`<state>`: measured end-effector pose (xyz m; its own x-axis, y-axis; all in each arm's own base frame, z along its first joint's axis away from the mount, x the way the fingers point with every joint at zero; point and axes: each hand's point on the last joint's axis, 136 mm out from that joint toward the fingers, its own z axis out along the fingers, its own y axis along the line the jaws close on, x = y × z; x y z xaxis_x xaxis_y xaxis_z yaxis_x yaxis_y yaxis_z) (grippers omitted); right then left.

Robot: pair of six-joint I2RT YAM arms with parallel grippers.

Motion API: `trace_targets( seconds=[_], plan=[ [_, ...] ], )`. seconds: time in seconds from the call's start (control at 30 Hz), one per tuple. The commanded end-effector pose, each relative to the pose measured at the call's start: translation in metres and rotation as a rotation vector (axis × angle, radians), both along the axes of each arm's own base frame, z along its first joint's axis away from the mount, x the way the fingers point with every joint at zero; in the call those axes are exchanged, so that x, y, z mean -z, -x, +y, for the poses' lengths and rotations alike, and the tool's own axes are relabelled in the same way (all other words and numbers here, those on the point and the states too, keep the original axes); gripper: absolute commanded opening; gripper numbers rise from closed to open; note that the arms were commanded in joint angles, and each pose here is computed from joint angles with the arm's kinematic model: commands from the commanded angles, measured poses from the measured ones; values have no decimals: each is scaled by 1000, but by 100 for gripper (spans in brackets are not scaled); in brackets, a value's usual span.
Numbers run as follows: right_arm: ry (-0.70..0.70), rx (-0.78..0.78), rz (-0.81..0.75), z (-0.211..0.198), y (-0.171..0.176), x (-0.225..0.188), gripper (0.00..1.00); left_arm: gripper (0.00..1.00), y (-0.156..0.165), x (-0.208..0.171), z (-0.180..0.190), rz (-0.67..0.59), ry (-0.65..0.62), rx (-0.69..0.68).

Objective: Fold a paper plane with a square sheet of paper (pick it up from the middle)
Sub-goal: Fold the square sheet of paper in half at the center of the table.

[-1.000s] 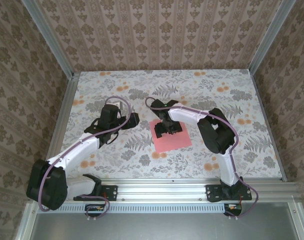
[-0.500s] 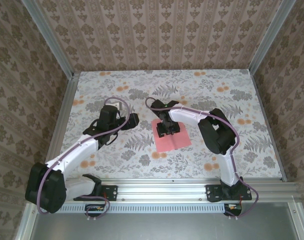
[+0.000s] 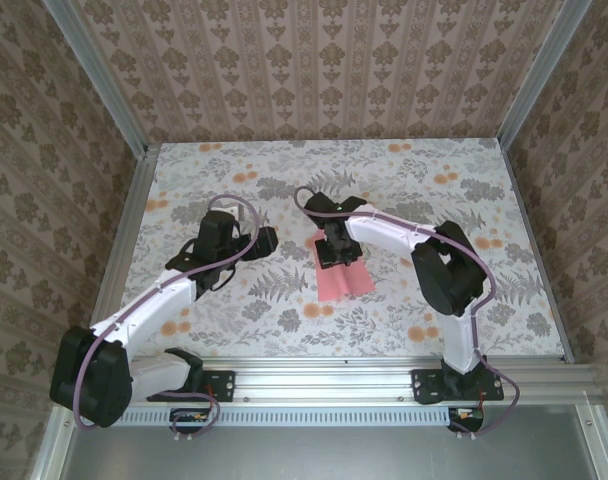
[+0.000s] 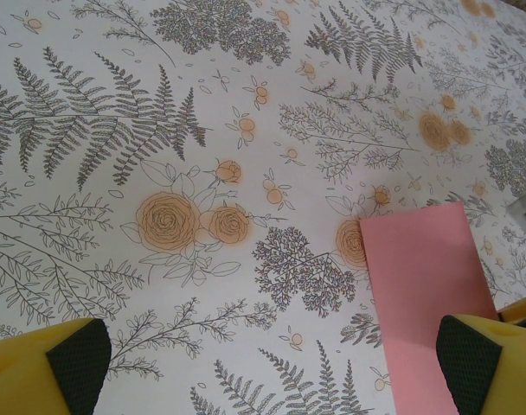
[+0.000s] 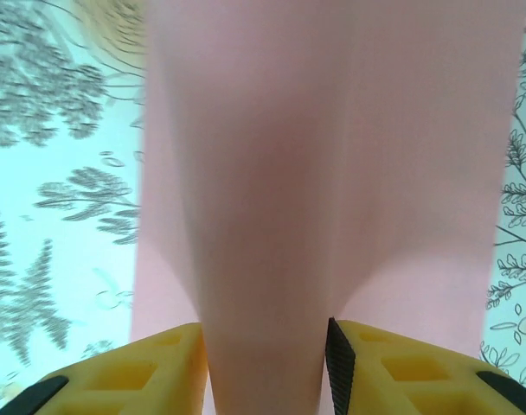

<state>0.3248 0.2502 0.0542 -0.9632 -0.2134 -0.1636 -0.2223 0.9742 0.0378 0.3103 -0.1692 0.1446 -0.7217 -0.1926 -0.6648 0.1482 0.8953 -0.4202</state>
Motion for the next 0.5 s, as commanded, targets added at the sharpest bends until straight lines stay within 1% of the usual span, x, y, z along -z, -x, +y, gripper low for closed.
trace_targets(
  seconds=[0.0, 0.17, 0.3, 0.37, 0.43, 0.47],
  plan=[
    [-100, -4, 4, 9, 7, -23, 43, 100, 1, -4, 4, -8, -2, -15],
    [-389, 4, 4, 40, 6, -59, 43, 100, 0, -8, 1, -13, 9, 1],
    [-620, 38, 33, 55, 1, -78, 43, 100, 0, -12, -2, -16, 20, 14],
    [-730, 72, 50, 58, -6, -80, 43, 100, 0, -14, -4, -17, 27, 21],
    [-791, 115, 68, 56, -12, -75, 43, 100, 0, -14, -7, -15, 37, 33],
    [-799, 141, 76, 52, -15, -67, 43, 100, 1, -14, -10, -10, 43, 48]
  ],
)
